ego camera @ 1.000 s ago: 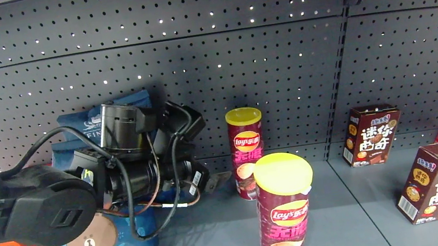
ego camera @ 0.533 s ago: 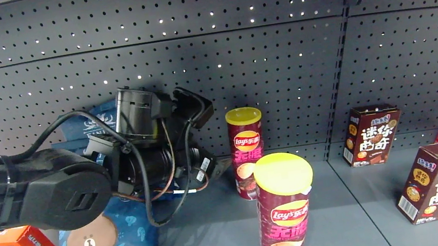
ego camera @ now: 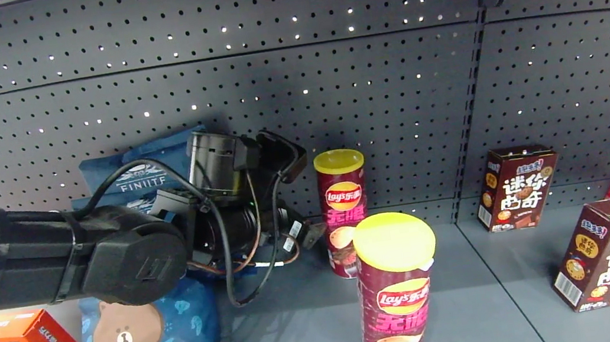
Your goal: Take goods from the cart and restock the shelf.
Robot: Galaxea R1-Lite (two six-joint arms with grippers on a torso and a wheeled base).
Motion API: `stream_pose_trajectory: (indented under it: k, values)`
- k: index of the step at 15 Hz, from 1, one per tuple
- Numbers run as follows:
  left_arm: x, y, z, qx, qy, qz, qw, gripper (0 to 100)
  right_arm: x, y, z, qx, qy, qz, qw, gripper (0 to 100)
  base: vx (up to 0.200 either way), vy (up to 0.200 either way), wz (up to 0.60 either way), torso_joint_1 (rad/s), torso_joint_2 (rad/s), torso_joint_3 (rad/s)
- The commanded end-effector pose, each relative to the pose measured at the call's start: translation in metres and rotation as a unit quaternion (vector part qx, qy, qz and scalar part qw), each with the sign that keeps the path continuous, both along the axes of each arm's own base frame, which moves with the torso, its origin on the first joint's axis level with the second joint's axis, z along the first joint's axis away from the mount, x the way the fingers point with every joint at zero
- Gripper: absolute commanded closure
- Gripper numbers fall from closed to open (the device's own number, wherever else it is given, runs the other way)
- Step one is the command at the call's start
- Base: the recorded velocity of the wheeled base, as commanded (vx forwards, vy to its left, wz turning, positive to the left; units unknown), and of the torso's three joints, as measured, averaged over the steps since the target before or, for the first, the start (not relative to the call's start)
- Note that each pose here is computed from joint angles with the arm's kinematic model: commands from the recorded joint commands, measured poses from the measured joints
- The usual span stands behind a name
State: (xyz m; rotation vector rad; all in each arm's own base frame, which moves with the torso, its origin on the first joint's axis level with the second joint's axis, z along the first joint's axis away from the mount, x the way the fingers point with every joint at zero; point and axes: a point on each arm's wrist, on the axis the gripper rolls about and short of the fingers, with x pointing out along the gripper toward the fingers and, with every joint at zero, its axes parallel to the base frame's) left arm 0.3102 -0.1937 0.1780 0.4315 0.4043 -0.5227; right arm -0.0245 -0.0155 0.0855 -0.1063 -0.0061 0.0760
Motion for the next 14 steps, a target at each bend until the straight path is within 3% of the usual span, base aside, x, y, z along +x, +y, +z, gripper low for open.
stream_pose_trajectory:
  k: [1, 6, 14]
  values:
    - [0.005, 0.0, -0.003, 0.005, 0.0, 0.011, 0.9999, 0, 0.0, 0.0, 0.0, 0.0, 0.0, 0.0, 1.0, 0, 0.0, 0.0, 0.0, 0.0, 0.0, 0.0]
    - [0.011, 0.006, -0.006, 0.024, -0.006, 0.043, 0.9988, 0, 0.0, 0.0, 0.0, 0.0, 0.0, 0.0, 1.0, 0, 0.0, 0.0, 0.0, 0.0, 0.0, 0.0]
    - [0.02, -0.013, -0.016, 0.024, -0.003, 0.028, 0.9993, 0, 0.0, 0.0, 0.0, 0.0, 0.0, -0.001, 1.0, 0, 0.0, 0.0, 0.0, 0.0, 0.0, 0.0]
